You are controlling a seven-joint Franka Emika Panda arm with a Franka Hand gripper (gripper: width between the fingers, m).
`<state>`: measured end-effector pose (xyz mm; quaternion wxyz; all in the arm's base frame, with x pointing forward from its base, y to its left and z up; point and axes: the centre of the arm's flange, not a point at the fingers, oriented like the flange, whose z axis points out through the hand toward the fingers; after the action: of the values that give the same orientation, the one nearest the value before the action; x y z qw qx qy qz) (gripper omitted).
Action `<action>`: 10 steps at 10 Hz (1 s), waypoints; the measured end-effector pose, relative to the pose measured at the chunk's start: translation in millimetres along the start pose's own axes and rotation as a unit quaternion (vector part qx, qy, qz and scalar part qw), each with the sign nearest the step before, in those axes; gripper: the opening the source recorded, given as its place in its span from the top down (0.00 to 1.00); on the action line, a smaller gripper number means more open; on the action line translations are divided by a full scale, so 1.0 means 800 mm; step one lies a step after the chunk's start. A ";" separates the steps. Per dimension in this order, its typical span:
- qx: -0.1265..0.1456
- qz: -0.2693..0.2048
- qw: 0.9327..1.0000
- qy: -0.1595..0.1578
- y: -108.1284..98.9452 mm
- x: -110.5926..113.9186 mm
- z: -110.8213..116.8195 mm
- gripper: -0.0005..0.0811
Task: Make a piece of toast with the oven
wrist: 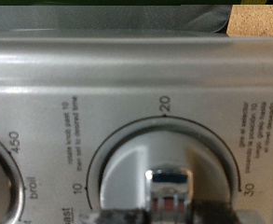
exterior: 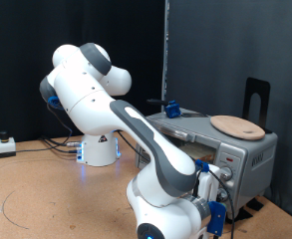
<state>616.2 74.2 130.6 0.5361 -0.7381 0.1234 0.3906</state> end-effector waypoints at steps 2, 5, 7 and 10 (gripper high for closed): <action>0.003 -0.067 0.998 0.011 0.001 -0.002 0.000 0.88; 0.012 -0.166 0.985 0.045 0.006 -0.011 0.001 0.88; 0.016 -0.206 0.977 0.058 0.008 -0.014 0.002 0.88; 0.017 -0.265 0.962 0.071 0.010 -0.017 0.002 0.88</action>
<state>601.6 69.3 134.7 0.6225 -0.7611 -0.0324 0.1791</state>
